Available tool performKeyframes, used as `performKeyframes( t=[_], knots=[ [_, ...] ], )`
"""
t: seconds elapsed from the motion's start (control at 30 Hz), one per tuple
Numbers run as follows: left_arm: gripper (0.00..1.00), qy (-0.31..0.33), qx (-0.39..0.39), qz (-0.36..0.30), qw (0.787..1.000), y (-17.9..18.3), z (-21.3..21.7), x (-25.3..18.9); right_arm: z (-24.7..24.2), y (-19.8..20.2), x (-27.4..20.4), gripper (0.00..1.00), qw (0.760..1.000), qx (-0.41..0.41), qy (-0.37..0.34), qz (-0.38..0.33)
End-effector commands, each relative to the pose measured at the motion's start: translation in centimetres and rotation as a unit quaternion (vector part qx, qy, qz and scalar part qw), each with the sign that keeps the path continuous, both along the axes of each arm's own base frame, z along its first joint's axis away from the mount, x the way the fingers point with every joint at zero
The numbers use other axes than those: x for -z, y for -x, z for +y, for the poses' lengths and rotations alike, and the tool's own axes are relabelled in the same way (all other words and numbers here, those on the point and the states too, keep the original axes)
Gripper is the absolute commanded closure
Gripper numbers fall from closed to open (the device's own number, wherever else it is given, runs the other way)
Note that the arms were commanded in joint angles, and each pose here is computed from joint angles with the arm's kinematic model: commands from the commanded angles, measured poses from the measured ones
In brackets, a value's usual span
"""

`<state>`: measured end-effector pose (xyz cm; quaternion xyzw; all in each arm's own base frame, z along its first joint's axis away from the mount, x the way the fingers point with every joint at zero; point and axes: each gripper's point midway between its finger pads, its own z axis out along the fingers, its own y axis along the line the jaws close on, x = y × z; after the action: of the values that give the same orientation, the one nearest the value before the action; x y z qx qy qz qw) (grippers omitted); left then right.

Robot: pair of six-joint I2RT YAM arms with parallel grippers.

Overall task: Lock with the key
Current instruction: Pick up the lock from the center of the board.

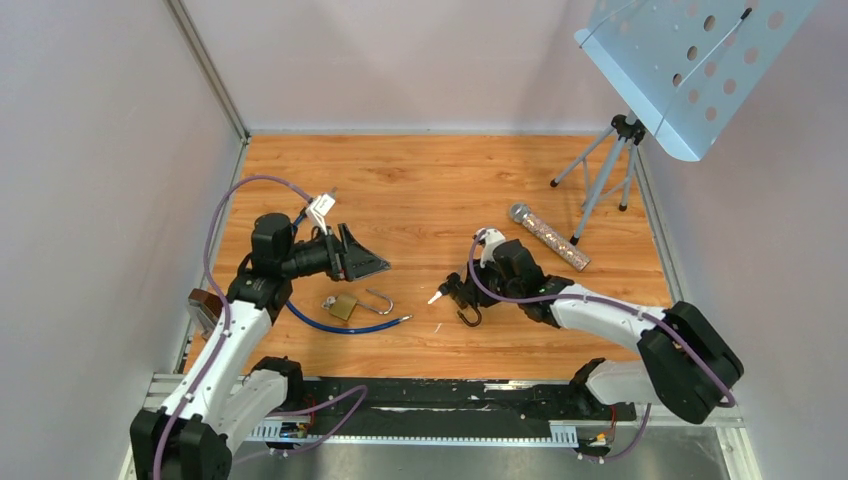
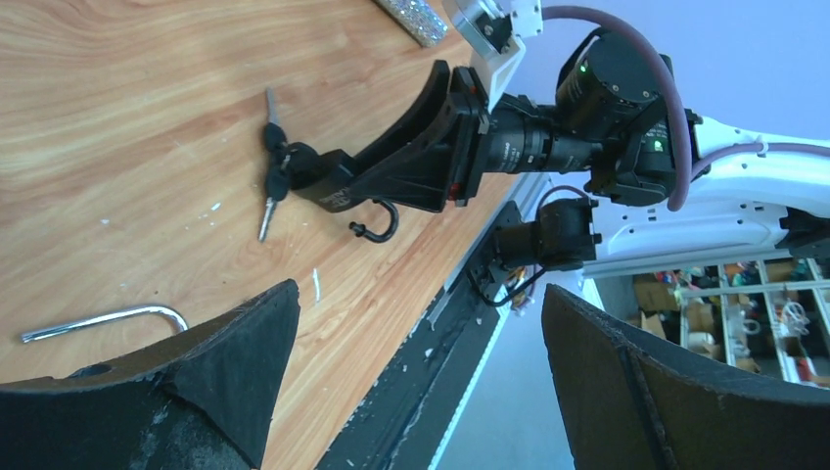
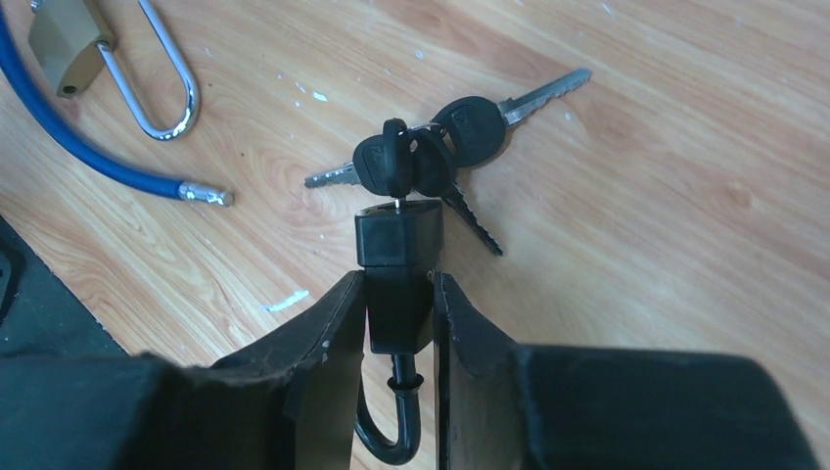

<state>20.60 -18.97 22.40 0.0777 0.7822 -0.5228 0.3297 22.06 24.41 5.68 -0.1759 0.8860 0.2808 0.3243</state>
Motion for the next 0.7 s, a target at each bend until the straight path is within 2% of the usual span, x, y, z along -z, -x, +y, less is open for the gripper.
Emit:
performKeyframes(
  t=[0.0, 0.07, 0.17, 0.2, 0.4, 0.57, 0.67],
  knots=[
    [0.00, 0.021, 0.018, -0.028, 0.999, -0.6, -1.4, -1.6, 0.8, -0.1, 1.2, 0.72, 1.000, -0.021, 0.011, 0.015],
    [0.00, 0.012, 0.022, -0.019, 1.000, -0.7, -1.8, -0.9, 1.0, 0.0, 1.4, 0.73, 0.999, -0.024, 0.012, 0.021],
    [0.00, -0.002, 0.024, -0.015, 1.000, -0.7, -2.0, -0.2, 1.4, -0.1, 0.4, 0.96, 0.999, -0.031, 0.000, 0.015],
    [0.00, -0.004, 0.026, -0.014, 1.000, -0.6, -2.1, 0.0, 1.7, -0.1, -0.3, 1.00, 0.999, -0.035, -0.008, 0.011],
    [0.00, -0.028, 0.029, -0.036, 0.999, -0.8, -1.9, -0.2, 3.4, -0.3, -7.0, 1.00, 0.996, -0.067, -0.061, -0.027],
    [0.00, -0.040, 0.034, -0.115, 0.992, -2.1, -1.9, -3.4, 4.5, 0.0, -12.5, 1.00, 0.987, -0.104, -0.107, -0.056],
    [0.00, -0.032, 0.066, -0.178, 0.981, -2.5, -2.8, -5.5, 5.2, 0.8, -15.2, 1.00, 0.980, -0.136, -0.134, -0.062]
  ],
)
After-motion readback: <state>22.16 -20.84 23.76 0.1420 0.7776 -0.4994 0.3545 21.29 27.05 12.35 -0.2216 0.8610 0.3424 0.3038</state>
